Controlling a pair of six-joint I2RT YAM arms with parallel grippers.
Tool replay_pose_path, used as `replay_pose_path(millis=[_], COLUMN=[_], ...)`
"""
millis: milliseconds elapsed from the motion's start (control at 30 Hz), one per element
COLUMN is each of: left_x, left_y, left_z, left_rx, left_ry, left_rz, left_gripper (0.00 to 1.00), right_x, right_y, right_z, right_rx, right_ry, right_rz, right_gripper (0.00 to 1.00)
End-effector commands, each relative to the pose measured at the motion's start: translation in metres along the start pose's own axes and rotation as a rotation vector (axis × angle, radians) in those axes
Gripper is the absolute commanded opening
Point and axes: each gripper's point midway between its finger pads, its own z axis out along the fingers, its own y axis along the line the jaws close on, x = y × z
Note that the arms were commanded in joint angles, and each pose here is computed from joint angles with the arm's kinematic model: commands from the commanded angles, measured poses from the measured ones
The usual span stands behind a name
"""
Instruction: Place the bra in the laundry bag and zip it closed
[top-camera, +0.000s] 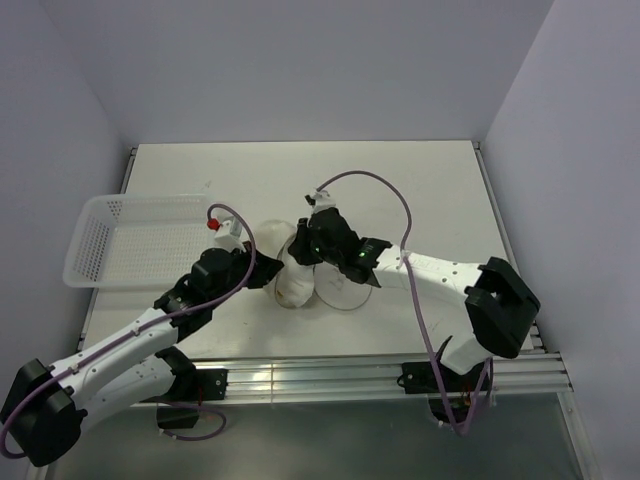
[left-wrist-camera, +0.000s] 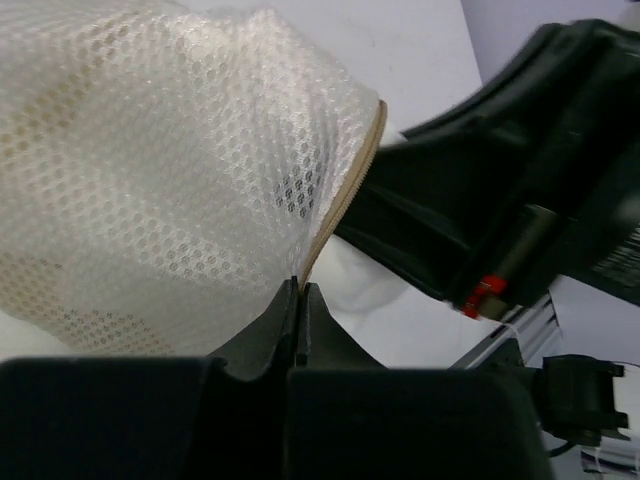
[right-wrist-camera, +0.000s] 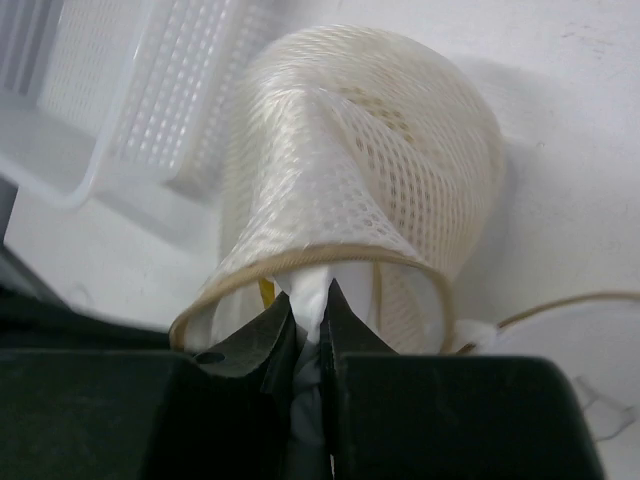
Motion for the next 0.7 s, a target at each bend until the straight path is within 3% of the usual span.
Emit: replay_pose_path(millis=[0,133,367,667], left_x=[-0.006,-0.009,-0.013,-0.004], left_y=[-0.031,-0.05,-0.072,-0.059], left_z=[-0.009,-0.014,-0.021,-0.016], left_rx=[0.136,0.225,0.328,0.311], left_ry=[-0.005,0.004,0.009,-0.001], left_rz=[-0.059,-0.127,-0.224,-0.273], left_gripper=[0.0,0.0,0.0,0.0], right_x=[-0.026,-0.007,-0.005,-0.054], right_y=[-0.003,-0.007,-0.018,0.001], right_z=[0.024,0.046,0.046,-0.031], right_rx=[0.096,0.16,0.216,0.077], right_ry=[-0.177,-0.176,-0.242,-0.412], right_rz=[0.132,0.153,0.224,0.303], right_gripper=[0.0,0.0,0.0,0.0])
